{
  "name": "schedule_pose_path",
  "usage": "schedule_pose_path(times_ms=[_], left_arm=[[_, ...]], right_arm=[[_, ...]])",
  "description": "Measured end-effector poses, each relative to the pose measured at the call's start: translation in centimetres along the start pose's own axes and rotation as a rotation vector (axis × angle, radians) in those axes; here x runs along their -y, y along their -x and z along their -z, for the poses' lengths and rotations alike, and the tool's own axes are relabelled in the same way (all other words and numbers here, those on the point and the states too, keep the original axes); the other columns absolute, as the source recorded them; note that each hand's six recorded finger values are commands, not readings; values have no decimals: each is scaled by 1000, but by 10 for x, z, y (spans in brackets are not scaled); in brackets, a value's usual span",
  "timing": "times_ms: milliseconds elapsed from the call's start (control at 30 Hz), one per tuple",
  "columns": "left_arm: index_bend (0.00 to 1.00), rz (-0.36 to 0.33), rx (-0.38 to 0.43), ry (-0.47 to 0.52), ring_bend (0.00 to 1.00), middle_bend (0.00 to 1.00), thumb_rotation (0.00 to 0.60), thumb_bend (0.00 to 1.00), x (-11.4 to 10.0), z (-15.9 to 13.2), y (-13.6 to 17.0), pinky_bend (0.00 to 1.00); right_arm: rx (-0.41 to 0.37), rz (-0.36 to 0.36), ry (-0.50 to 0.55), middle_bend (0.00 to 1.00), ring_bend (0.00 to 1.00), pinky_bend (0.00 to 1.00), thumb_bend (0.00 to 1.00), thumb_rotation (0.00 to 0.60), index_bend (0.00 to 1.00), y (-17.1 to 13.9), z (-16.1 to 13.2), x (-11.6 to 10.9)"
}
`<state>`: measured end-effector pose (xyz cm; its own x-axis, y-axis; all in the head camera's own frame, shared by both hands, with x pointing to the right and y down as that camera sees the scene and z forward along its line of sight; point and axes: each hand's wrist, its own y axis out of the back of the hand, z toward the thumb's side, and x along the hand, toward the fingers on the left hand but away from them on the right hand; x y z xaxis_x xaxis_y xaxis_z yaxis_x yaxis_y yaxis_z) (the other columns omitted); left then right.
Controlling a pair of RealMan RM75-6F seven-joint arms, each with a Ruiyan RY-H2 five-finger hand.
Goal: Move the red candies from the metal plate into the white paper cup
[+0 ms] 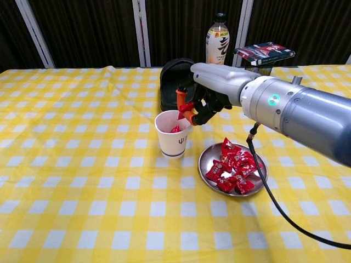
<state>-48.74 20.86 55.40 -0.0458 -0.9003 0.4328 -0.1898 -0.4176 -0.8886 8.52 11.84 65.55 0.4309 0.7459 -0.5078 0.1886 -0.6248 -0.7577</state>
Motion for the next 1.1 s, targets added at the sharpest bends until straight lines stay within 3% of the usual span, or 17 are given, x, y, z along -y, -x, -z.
schedule_pose_path(times_ms=[300, 600, 1100], left_arm=[[17, 6, -5, 12, 0, 0, 600, 38, -1, 1, -1, 0], [17, 4, -8, 13, 0, 0, 600, 38, -1, 1, -1, 0], [17, -7, -6, 2, 0, 0, 600, 39, -1, 1, 0, 0]], right_arm=[[0, -26, -11, 818, 891, 846, 538, 600, 508, 13, -7, 11], [2, -26, -20, 818, 891, 846, 494, 600, 301, 14, -10, 14], [2, 20, -21, 818, 891, 846, 482, 600, 292, -15, -3, -4]])
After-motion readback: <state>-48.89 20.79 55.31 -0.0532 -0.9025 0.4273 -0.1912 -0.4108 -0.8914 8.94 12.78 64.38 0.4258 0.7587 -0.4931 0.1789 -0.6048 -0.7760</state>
